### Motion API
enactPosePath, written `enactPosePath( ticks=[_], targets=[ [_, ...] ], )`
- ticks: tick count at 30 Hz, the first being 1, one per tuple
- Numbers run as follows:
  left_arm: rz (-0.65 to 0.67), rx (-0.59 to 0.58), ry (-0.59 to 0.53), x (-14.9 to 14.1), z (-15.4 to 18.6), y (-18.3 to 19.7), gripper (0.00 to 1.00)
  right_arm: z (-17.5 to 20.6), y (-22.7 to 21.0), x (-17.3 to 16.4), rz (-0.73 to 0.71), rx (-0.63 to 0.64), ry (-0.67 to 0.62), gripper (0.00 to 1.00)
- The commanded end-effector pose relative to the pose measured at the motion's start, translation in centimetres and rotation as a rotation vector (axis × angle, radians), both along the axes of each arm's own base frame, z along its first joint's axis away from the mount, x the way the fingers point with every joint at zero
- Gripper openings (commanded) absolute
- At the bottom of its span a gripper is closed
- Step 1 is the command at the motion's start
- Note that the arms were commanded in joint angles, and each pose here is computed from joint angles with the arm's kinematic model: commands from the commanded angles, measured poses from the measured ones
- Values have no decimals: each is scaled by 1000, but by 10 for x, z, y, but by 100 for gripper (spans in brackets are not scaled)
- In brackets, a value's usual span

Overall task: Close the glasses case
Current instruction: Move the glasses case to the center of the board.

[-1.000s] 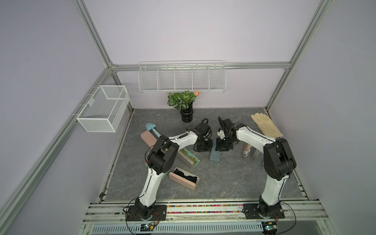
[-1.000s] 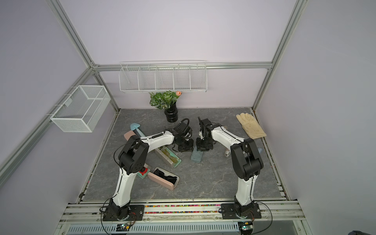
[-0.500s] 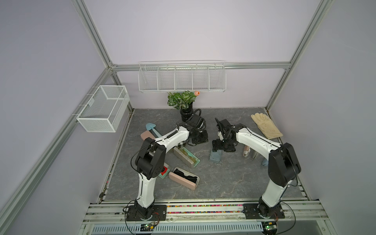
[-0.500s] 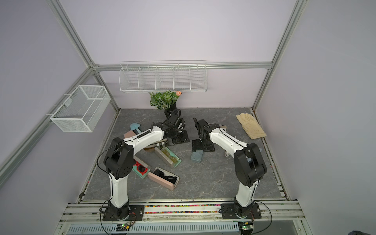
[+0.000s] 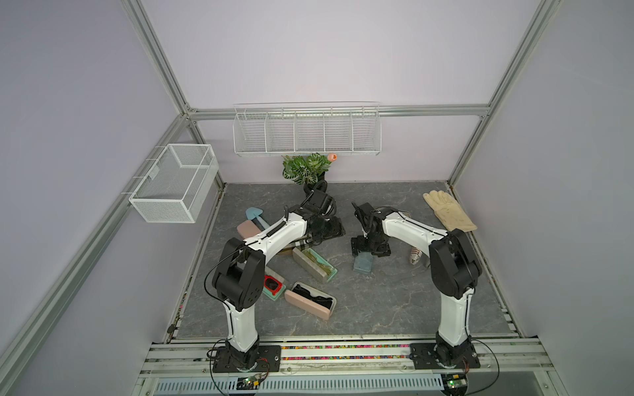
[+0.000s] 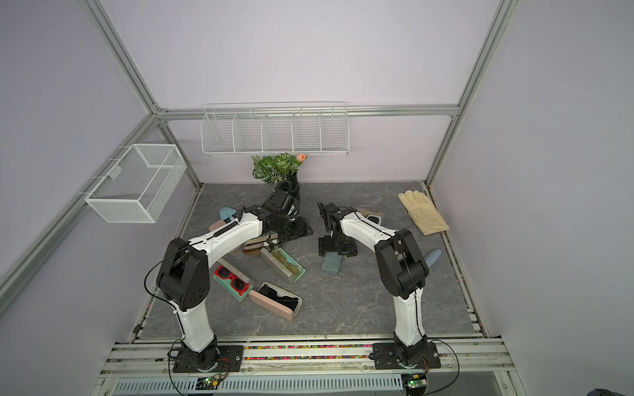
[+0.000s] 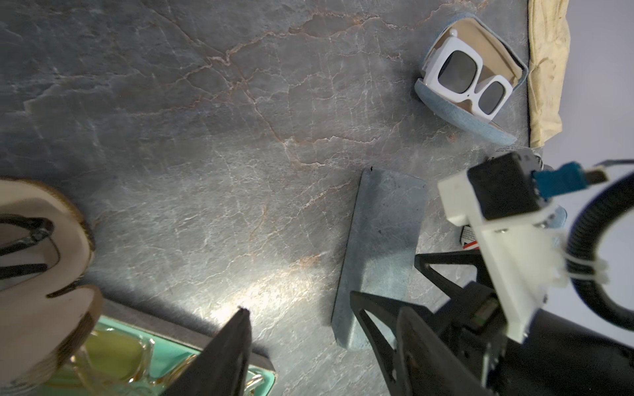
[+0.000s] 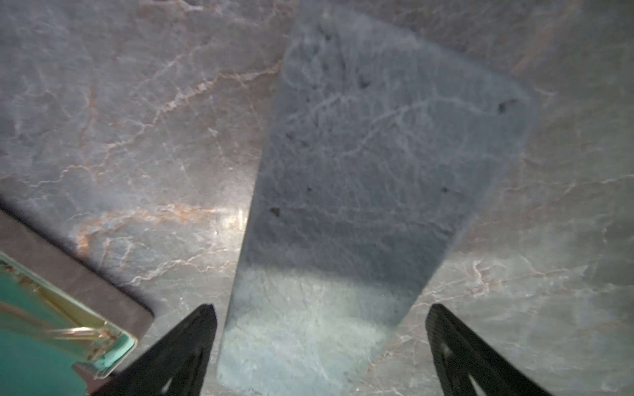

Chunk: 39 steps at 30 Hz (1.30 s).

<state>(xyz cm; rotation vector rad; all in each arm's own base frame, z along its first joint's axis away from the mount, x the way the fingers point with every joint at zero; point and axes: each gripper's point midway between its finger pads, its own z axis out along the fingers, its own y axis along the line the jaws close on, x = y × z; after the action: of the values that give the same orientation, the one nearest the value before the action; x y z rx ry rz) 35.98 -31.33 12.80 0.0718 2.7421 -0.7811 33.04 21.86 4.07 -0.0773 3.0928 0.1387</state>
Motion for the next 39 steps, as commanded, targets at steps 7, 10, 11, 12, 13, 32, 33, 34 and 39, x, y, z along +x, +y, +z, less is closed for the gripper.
enactPosePath(
  ticks=[7,10,11,12,13,32,33,34,39],
  targets=[
    [20,31,-19,-6,8,15,69,-19,3,4,-25,-29,29,91],
    [18,30,-22,-6,9,15,69,-20,-4,4,-27,-55,20,84],
    [19,27,-21,-6,10,14,69,-19,-6,3,-29,-63,17,81],
    [18,29,-21,-6,9,14,69,-19,-9,3,-30,-70,16,77],
    [18,28,-23,-5,10,14,69,-19,-12,3,-33,-76,13,74],
    [-4,11,-5,-4,3,7,69,-8,-135,-12,-231,-167,33,69],
    [-4,10,-2,-4,1,6,69,-7,-139,-12,-237,-167,35,70],
    [-4,9,0,-4,1,6,69,-7,-143,-13,-243,-170,38,70],
    [-7,6,3,-2,-2,4,69,-5,-157,-12,-245,-198,50,74]
  ],
)
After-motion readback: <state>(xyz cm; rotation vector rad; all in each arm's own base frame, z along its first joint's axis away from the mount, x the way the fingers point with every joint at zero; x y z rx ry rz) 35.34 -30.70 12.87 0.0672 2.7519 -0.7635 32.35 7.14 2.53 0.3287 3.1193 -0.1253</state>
